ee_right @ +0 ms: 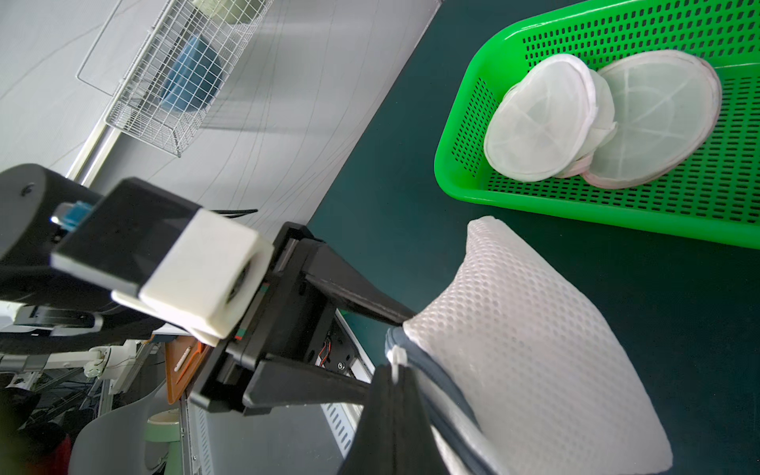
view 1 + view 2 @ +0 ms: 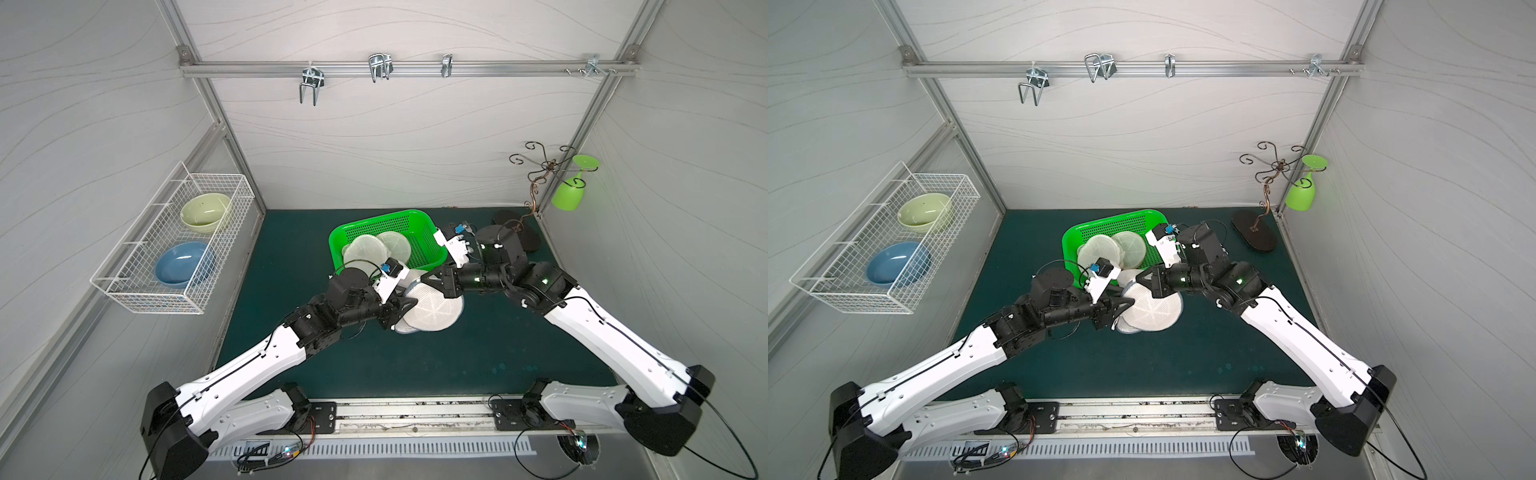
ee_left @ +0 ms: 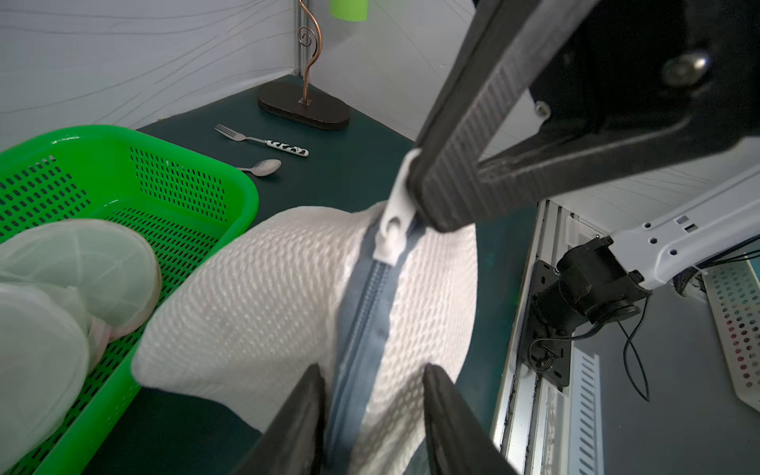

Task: Turn the laundry bag inside out
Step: Zip the zipper on the laundry bag.

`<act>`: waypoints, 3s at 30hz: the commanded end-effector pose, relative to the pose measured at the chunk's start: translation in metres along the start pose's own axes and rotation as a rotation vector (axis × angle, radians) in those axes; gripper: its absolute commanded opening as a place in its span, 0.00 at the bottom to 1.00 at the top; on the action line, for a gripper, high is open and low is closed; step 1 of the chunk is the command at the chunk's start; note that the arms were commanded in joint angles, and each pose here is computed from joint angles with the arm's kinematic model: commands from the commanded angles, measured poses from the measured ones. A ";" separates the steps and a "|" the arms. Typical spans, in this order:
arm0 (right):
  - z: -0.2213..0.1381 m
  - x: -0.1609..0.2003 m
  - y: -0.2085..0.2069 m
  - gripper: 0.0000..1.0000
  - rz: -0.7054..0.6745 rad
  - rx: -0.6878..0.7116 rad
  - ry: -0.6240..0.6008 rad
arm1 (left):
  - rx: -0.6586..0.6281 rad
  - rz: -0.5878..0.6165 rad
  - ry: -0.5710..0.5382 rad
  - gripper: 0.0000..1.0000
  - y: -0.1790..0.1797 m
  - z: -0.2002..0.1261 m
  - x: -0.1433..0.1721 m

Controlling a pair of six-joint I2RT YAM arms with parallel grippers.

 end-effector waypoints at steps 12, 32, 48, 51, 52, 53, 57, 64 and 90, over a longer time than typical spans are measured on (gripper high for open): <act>-0.012 -0.013 0.015 0.00 -0.074 -0.043 -0.053 | 0.080 0.053 -0.096 0.02 -0.021 -0.009 -0.031; -0.067 -0.007 -0.080 0.00 0.287 0.175 -0.132 | 0.095 0.058 -0.109 0.00 -0.023 -0.013 -0.027; -0.037 -0.004 -0.026 0.00 -0.033 0.082 -0.015 | -0.117 0.028 -0.026 0.73 0.010 -0.006 -0.021; -0.028 0.004 -0.017 0.00 -0.095 0.070 0.041 | -0.022 0.055 -0.069 0.71 -0.007 -0.009 -0.028; -0.024 0.007 -0.014 0.00 -0.114 0.059 0.058 | -0.001 0.062 -0.084 0.70 -0.011 -0.010 -0.030; -0.021 0.009 -0.010 0.00 -0.131 0.047 0.073 | 0.015 0.068 -0.096 0.67 -0.014 -0.011 -0.031; -0.013 0.012 0.005 0.00 -0.164 -0.014 0.095 | 0.034 0.080 -0.095 0.53 -0.017 -0.012 -0.030; -0.011 0.013 0.017 0.00 -0.195 -0.060 0.098 | 0.050 0.089 -0.069 0.37 -0.019 -0.011 -0.026; -0.010 0.015 0.007 0.00 -0.209 0.023 0.130 | 0.131 0.142 -0.021 0.00 -0.033 -0.007 -0.020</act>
Point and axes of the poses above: each gripper's point midway between its finger pads, its own z axis out along the fingers, its own y axis along the line the jaws close on, x = y × z, the point moved 2 cm from there along -z, back along the fingers, and after that the axes turned 14 degrees about -z, right-handed, at the moved point
